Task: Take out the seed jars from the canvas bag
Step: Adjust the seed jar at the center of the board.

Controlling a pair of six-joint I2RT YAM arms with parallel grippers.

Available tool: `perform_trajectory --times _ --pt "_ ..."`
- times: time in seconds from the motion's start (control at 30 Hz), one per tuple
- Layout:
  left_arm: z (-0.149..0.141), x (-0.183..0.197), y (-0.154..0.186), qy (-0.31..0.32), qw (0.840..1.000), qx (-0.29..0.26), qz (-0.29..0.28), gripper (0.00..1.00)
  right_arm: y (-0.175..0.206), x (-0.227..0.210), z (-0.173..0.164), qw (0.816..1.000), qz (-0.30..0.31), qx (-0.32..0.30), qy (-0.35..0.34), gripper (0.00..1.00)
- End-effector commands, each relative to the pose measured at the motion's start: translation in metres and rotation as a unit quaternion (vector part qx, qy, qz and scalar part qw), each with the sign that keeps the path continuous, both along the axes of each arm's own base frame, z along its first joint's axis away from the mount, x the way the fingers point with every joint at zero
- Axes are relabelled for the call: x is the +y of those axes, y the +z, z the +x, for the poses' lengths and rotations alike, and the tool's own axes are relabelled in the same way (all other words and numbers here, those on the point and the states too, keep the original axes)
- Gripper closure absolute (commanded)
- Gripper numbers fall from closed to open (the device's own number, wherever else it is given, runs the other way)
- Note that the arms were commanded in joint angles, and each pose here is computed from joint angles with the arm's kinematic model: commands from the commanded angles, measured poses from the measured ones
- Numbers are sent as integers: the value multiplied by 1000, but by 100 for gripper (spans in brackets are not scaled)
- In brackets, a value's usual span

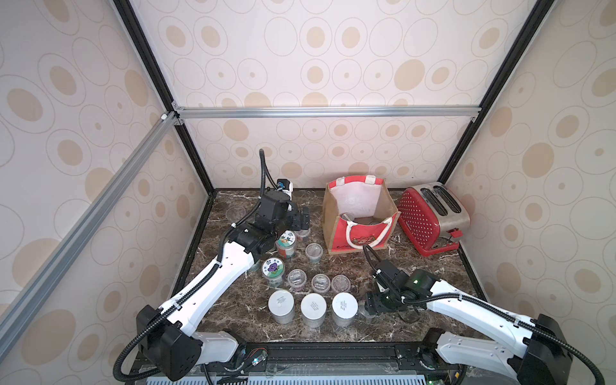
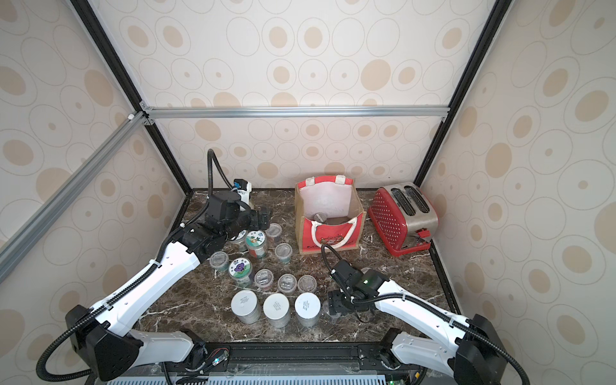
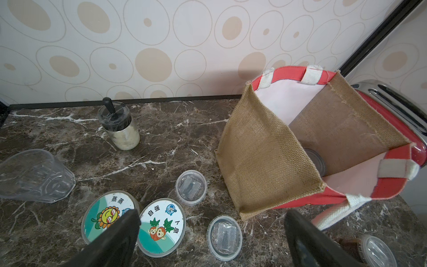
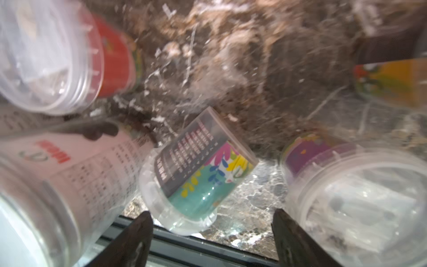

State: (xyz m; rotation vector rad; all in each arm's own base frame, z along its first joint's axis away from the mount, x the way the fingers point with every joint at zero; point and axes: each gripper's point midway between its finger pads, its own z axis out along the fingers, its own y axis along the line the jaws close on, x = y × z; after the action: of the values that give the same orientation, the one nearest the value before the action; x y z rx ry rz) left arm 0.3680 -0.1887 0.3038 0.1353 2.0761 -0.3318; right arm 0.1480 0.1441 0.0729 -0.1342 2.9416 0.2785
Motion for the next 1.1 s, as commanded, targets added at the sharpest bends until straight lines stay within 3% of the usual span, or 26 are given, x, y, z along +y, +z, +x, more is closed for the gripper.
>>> perform_trajectory --times 0.0,0.23,0.67,1.07 --pt "1 -1 12 2 1000 -9 0 2 -5 -19 3 1000 -17 -8 -25 12" --pt "1 -2 8 0 1000 -7 2 2 -6 -6 10 1000 23 -10 -4 5" --pt "1 -3 11 -3 1000 -9 -1 2 -17 -12 28 998 -55 9 11 5" --pt "3 -4 9 -5 1000 -7 3 2 -27 12 61 996 -60 -4 63 8"
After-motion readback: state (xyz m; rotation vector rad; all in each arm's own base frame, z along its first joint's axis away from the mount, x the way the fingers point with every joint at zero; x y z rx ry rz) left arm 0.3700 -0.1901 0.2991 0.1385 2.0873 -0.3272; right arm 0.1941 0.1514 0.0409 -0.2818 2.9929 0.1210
